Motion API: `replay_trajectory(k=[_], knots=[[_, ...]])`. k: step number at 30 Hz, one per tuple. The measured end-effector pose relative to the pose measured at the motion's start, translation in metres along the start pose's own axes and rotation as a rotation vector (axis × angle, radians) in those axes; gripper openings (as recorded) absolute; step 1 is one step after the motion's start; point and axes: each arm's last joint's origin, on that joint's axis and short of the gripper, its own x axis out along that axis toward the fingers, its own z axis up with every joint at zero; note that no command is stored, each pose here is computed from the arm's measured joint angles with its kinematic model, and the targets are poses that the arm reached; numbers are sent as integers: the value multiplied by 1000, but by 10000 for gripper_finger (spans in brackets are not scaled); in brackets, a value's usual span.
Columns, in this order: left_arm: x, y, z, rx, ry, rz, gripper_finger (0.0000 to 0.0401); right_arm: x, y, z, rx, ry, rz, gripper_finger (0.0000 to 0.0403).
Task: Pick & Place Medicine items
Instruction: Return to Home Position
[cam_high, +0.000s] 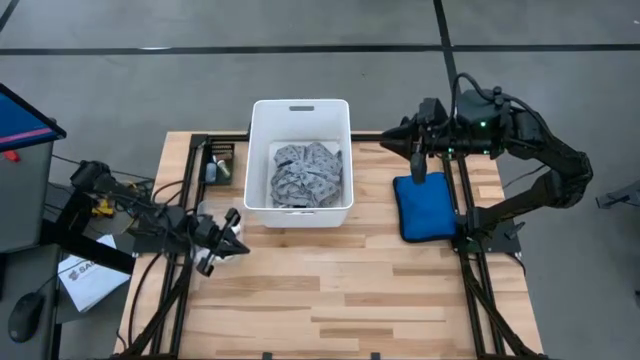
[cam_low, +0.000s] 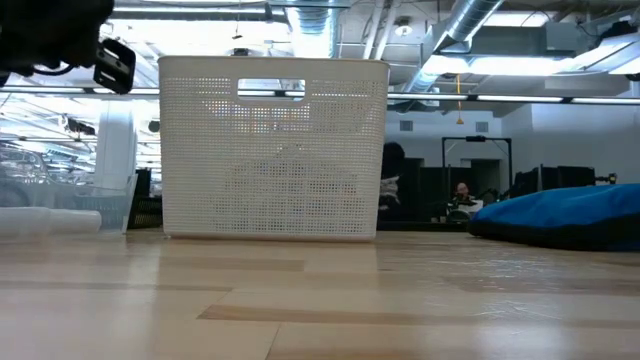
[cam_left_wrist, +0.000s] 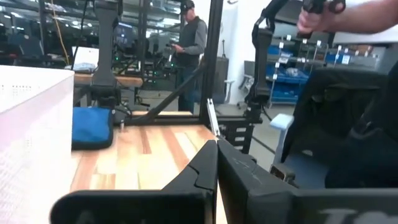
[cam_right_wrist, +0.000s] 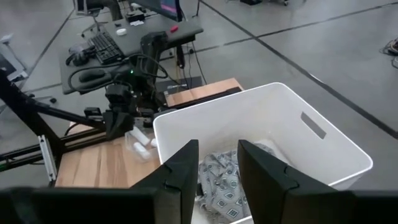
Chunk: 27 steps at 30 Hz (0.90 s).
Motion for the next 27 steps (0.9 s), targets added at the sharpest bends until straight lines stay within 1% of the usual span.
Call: replay_trajectory(k=[5, 11, 17, 22, 27], knots=[[-1, 9, -3, 10, 38, 12, 1, 0, 0, 0, 14, -1, -4, 109], [-2, 17, -1, 23, 32, 14, 1, 0, 0, 0, 40, -1, -1, 109], [-3, 27, -6, 29, 94, 36, 1, 0, 1, 0, 61, 0, 3, 109], [-5, 31, -3, 35, 73, 26, 1, 0, 1, 0, 63, -1, 3, 109], [-10, 34, 0, 43, 52, 56, 1, 0, 1, 0, 63, 0, 4, 109]])
